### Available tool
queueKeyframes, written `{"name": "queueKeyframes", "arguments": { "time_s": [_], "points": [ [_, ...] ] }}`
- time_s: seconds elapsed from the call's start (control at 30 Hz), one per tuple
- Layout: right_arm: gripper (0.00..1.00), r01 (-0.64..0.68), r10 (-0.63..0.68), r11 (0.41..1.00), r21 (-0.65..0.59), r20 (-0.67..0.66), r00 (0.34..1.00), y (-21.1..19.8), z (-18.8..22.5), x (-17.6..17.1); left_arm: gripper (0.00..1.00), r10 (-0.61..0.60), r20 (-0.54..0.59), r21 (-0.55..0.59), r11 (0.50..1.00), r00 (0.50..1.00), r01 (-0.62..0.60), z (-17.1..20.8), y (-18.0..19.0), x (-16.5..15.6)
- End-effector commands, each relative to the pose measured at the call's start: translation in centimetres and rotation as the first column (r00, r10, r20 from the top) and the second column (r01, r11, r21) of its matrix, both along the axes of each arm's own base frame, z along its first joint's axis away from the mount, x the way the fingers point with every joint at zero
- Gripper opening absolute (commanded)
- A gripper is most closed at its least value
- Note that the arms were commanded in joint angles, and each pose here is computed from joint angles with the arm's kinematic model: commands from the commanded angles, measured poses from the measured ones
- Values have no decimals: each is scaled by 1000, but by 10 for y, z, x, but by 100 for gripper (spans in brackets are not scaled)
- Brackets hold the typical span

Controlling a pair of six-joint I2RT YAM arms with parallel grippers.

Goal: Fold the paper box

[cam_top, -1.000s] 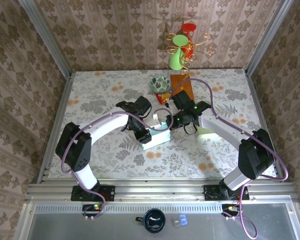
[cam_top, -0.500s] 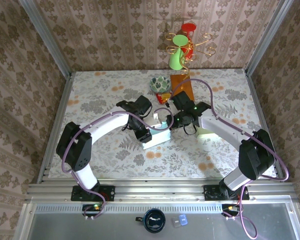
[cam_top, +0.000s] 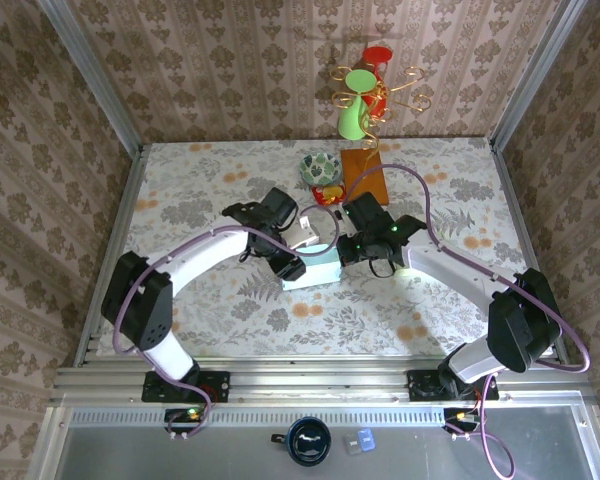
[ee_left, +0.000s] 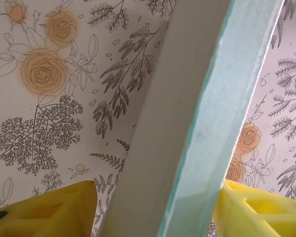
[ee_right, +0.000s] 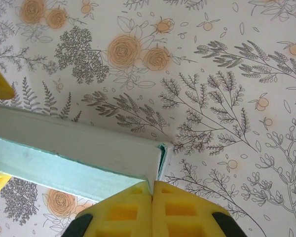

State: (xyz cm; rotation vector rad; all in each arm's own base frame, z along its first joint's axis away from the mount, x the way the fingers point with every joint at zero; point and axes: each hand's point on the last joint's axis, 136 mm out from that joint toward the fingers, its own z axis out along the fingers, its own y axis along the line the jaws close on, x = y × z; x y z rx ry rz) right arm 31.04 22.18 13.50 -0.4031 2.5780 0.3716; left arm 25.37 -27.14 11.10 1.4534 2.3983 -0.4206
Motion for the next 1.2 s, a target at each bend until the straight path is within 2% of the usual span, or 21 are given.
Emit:
{"name": "queueKeyframes", "arguments": {
  "time_s": [0.0, 0.23, 0.47, 0.63, 0.77, 0.83, 0.97, 1.17],
  "points": [
    [0, 55, -55, 998, -13, 6, 998, -3, 3, -4, 62, 76, 13, -47, 996, 997, -75, 9, 1, 5],
    [0, 107, -107, 994, 29, -1, 994, 9, 11, -1, 62, 88, 20, -60, 994, 996, -87, 8, 1, 0],
    [0, 138, -138, 990, 8, -14, 990, 12, 6, -3, 55, 64, 2, -35, 997, 998, -64, 2, -2, -4],
    [0, 151, -151, 988, 10, -17, 988, 13, 13, -1, 53, 31, 7, 4, 1000, 1000, -31, -5, -5, -10],
    [0, 147, -147, 989, -7, -22, 989, 12, 6, -3, 53, 57, 27, 6, 998, 998, -57, -1, -5, -4],
    [0, 142, -142, 990, -20, -19, 990, 9, 0, -6, 56, 98, 30, -16, 995, 995, -98, 8, -4, 2],
    [0, 136, -136, 990, -41, 10, 991, 4, -4, -6, 60, 179, 17, -153, 973, 984, -174, 40, -5, 12],
    [0, 133, -132, 989, -69, 15, 991, 4, -10, -3, 61, 255, -61, -273, 926, 965, -261, 62, 2, 15]
  ]
}}
